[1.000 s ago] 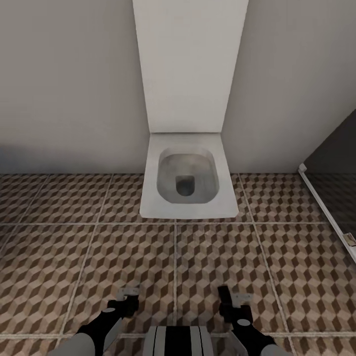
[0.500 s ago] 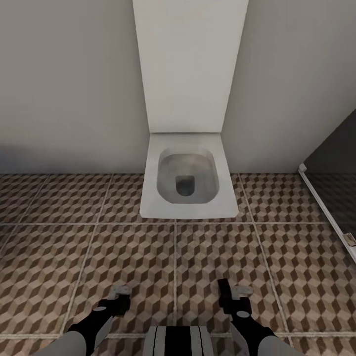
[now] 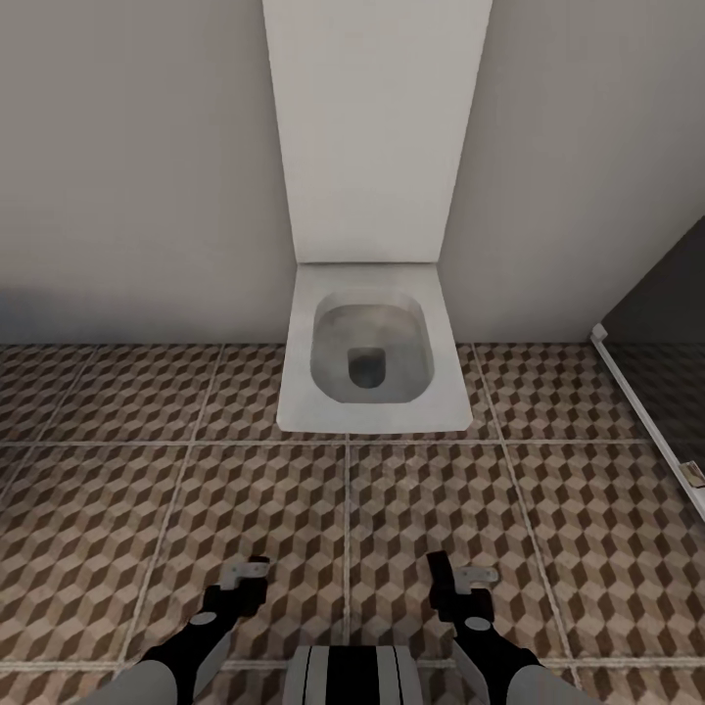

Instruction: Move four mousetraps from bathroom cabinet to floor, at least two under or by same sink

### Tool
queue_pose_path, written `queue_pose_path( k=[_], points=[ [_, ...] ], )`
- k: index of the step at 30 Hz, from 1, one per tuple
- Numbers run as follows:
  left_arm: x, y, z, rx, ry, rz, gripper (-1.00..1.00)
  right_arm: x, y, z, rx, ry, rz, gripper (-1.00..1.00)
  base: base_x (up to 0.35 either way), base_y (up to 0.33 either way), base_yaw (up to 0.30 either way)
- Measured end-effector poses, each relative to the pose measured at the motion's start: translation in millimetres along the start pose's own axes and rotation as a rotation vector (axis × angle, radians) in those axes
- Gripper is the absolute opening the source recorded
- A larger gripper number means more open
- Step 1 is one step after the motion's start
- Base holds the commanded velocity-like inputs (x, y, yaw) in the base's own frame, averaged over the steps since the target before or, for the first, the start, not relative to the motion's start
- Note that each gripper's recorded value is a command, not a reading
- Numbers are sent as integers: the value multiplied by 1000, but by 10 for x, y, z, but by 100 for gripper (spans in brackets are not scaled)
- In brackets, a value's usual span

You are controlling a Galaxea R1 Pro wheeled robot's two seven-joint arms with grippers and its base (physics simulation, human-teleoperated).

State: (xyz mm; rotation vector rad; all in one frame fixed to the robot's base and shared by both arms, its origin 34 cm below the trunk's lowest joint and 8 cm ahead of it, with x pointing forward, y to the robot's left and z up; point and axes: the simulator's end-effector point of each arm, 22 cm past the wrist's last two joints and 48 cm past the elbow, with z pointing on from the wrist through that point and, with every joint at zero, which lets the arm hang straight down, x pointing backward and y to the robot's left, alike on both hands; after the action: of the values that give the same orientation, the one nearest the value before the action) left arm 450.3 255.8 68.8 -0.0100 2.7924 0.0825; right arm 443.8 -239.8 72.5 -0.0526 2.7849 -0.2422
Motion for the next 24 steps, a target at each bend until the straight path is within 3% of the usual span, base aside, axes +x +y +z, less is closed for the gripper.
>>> queue_pose_path(
  k=[12, 24],
  points=[
    [-20, -197, -14, 24, -10, -10, -100, 35, 18, -7, -3, 5, 0, -100, 0, 0, 0],
    [-71, -203, -13, 25, -25, -8, -100, -4, 23, -11, -4, -20, 7, -100, 0, 0, 0]
  ],
)
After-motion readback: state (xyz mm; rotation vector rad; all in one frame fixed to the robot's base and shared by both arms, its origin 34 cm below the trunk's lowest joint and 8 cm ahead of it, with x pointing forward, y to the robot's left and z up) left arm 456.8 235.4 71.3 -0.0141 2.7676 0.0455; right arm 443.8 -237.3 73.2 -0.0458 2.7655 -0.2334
